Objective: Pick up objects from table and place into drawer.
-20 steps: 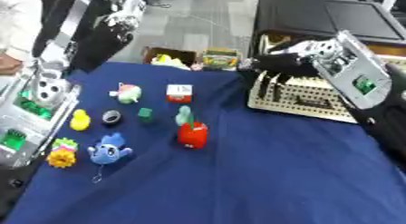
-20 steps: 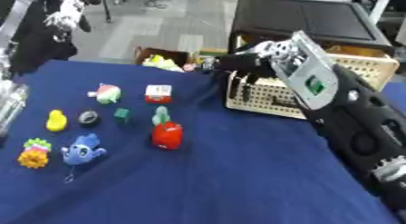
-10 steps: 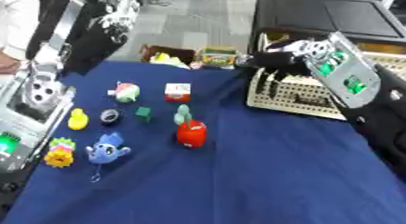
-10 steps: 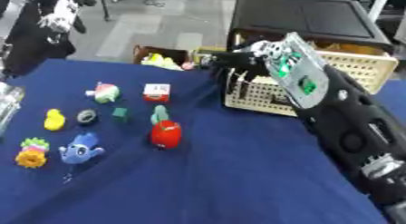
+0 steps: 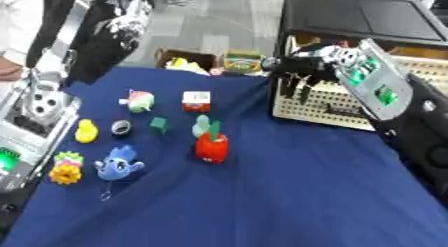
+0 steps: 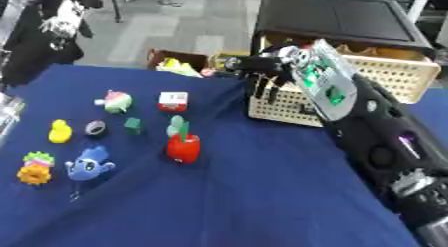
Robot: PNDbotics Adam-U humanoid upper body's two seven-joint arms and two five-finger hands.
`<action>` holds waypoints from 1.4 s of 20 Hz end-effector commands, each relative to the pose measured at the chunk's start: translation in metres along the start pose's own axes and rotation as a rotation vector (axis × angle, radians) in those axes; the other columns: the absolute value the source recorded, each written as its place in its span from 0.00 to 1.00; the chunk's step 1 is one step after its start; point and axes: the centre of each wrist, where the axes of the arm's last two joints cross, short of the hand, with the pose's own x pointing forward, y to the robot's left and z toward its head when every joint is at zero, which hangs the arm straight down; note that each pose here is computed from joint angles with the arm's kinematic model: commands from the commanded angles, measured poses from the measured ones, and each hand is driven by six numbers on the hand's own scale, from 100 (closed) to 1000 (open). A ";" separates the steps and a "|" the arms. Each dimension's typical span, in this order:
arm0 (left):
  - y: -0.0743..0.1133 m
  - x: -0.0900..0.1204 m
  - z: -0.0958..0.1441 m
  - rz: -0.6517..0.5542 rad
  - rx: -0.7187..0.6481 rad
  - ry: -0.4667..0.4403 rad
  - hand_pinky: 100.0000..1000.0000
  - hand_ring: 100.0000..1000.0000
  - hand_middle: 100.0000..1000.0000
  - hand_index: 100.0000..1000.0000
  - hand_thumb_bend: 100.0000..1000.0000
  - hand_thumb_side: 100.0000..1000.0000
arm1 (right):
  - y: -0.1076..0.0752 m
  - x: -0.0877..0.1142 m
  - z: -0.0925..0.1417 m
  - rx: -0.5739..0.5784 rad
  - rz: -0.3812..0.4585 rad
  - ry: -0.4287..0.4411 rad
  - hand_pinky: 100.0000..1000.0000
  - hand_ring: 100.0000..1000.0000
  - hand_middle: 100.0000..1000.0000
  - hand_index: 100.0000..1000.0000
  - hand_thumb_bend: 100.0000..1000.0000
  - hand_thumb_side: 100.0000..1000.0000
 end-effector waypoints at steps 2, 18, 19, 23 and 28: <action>0.004 0.004 -0.001 -0.012 0.005 -0.021 0.39 0.64 0.64 0.87 0.00 0.74 | -0.012 0.007 0.004 -0.061 0.023 0.000 0.48 0.67 0.77 0.86 0.00 1.00; 0.002 0.003 0.000 -0.011 -0.001 -0.020 0.39 0.64 0.65 0.87 0.00 0.74 | -0.003 0.007 -0.009 -0.112 0.068 0.011 0.51 0.69 0.78 0.86 0.00 1.00; 0.002 0.003 0.000 -0.012 -0.001 -0.020 0.39 0.64 0.65 0.87 0.00 0.74 | -0.003 0.007 -0.008 -0.113 0.069 0.010 0.51 0.69 0.78 0.86 0.00 1.00; 0.002 0.003 0.000 -0.012 -0.001 -0.020 0.39 0.64 0.65 0.87 0.00 0.74 | -0.004 0.007 -0.007 -0.122 0.070 0.009 0.51 0.68 0.78 0.86 0.00 1.00; 0.002 0.003 0.000 -0.013 -0.002 -0.017 0.39 0.64 0.65 0.87 0.00 0.74 | -0.006 0.012 -0.005 -0.149 0.076 0.002 0.49 0.67 0.78 0.86 0.00 1.00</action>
